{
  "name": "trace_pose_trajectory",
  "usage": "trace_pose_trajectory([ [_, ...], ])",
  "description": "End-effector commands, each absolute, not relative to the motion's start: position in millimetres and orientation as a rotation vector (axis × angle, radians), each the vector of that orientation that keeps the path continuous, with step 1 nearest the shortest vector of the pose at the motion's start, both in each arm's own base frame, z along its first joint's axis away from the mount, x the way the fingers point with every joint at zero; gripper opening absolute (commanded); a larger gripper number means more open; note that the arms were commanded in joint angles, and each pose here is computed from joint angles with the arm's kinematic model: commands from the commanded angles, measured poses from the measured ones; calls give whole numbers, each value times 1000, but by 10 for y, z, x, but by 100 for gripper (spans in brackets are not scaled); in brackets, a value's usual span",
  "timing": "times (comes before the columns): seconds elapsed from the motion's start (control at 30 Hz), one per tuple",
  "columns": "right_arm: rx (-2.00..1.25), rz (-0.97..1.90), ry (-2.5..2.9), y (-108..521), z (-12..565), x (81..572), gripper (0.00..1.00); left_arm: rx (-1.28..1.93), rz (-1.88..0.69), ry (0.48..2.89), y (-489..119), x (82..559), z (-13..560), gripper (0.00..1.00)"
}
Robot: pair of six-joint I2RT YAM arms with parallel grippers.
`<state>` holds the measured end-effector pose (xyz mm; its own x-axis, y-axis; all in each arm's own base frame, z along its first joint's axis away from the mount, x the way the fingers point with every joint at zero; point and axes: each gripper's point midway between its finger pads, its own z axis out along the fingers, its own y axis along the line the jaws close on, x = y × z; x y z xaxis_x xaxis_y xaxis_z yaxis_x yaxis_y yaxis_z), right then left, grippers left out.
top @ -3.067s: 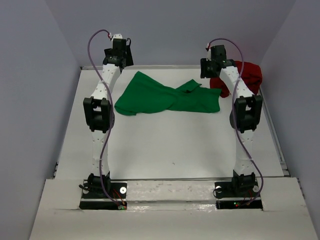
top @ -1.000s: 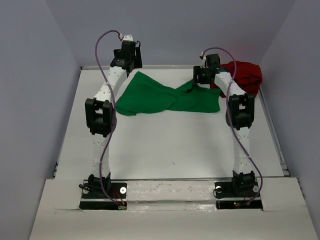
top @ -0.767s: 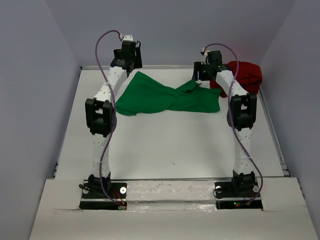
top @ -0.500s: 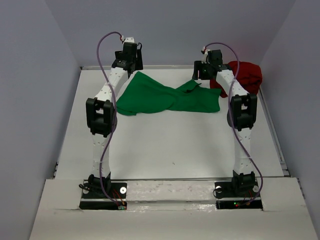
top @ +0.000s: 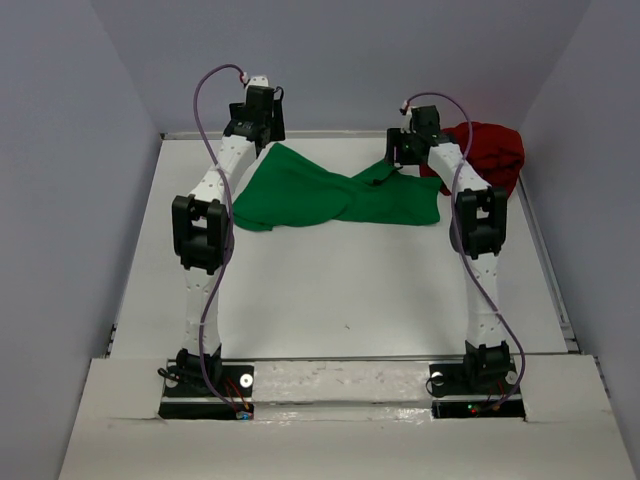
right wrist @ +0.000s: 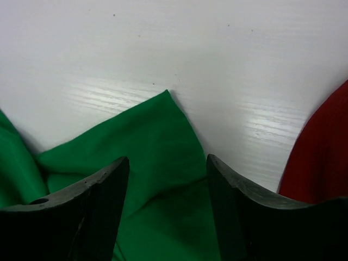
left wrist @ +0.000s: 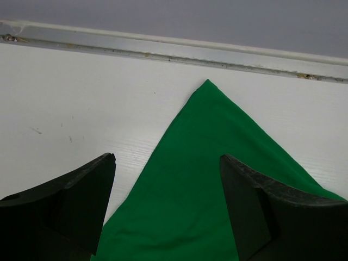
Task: Fold and stack the t-shirts
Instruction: Move the tshirt to the center of the board
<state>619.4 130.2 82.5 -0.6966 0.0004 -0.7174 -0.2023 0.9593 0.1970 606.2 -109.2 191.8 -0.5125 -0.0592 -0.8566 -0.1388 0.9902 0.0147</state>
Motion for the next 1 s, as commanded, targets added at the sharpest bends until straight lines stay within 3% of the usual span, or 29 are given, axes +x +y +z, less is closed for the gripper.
trace_pose_trajectory([
  [0.0, -123, 299, 2311, 1238, 757, 6291, 64, -150, 85, 2009, -1082, 6009, 2423, 87],
  [0.43, -106, 293, 2306, 1223, 818, 6288, 61, -147, 71, 2014, -1113, 6010, 2397, 87],
  [0.63, -91, 293, 2311, 1217, 825, 6271, 35, -139, 69, 2019, -1143, 6006, 2376, 87],
  [0.67, -85, 285, 2309, 1204, 833, 6273, 25, -139, 70, 2020, -1149, 6003, 2370, 87],
  [0.73, -83, 275, 2309, 1190, 834, 6274, 17, -139, 70, 2022, -1142, 6004, 2362, 87],
  [0.8, -98, 230, 2306, 1229, 840, 6268, 1, -135, 70, 2026, -1161, 6001, 2341, 87],
  [0.97, -123, 149, 2282, 1256, 919, 6294, 0, -125, 65, 2031, -1209, 5991, 2319, 87],
])
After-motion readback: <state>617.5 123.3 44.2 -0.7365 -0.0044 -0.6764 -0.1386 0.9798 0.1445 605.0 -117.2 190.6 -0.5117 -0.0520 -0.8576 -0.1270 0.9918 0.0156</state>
